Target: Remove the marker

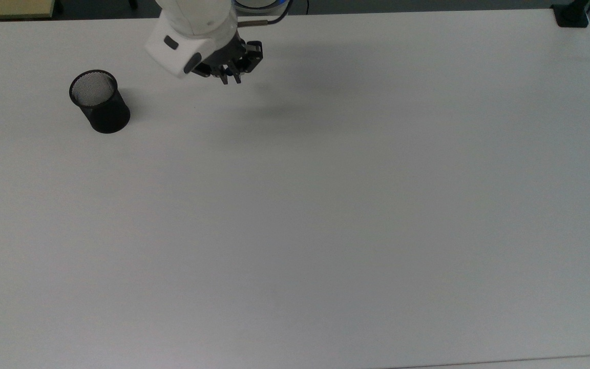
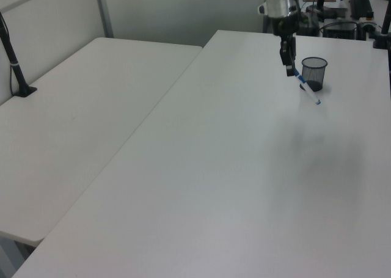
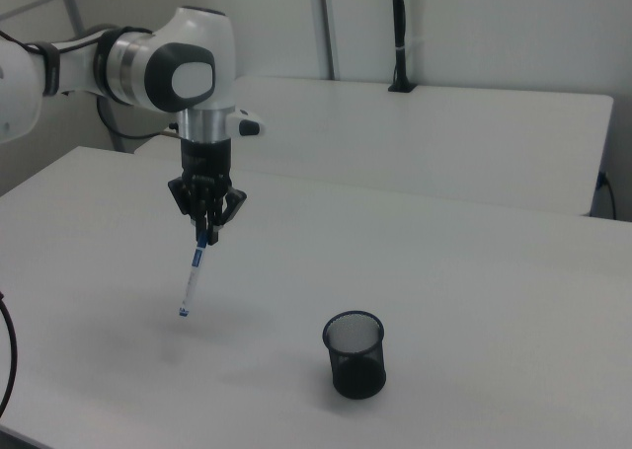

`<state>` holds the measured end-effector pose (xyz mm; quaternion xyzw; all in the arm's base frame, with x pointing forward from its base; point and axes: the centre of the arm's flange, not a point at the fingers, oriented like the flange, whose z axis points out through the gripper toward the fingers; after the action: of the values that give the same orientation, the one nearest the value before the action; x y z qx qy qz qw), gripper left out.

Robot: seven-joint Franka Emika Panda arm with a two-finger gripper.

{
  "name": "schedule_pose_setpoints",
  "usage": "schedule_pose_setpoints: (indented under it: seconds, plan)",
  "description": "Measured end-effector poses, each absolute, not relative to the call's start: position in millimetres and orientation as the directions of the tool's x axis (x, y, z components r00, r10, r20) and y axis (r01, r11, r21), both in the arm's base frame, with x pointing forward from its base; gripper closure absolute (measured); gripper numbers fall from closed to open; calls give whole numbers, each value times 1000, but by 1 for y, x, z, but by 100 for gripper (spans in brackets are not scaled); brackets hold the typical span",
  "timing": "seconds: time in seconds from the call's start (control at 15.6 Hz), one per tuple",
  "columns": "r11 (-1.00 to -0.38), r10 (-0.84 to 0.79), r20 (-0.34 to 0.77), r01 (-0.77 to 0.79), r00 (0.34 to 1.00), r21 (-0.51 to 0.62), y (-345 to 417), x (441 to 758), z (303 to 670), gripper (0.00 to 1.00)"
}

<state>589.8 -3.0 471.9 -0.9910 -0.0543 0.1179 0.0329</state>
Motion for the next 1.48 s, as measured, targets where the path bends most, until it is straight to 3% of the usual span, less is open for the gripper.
schedule_pose_setpoints:
  seconds: [0.58, 1.03, 1.16, 1.48]
  plan:
    - [-993, 116, -257, 109, 959, -43, 44, 614, 403, 81]
    - [-995, 95, -238, 94, 966, -16, 54, 620, 392, 78]
    - [-997, 74, -229, 73, 971, -10, 54, 621, 392, 60]
    - [-999, 47, -228, 48, 973, -4, 54, 622, 392, 48]
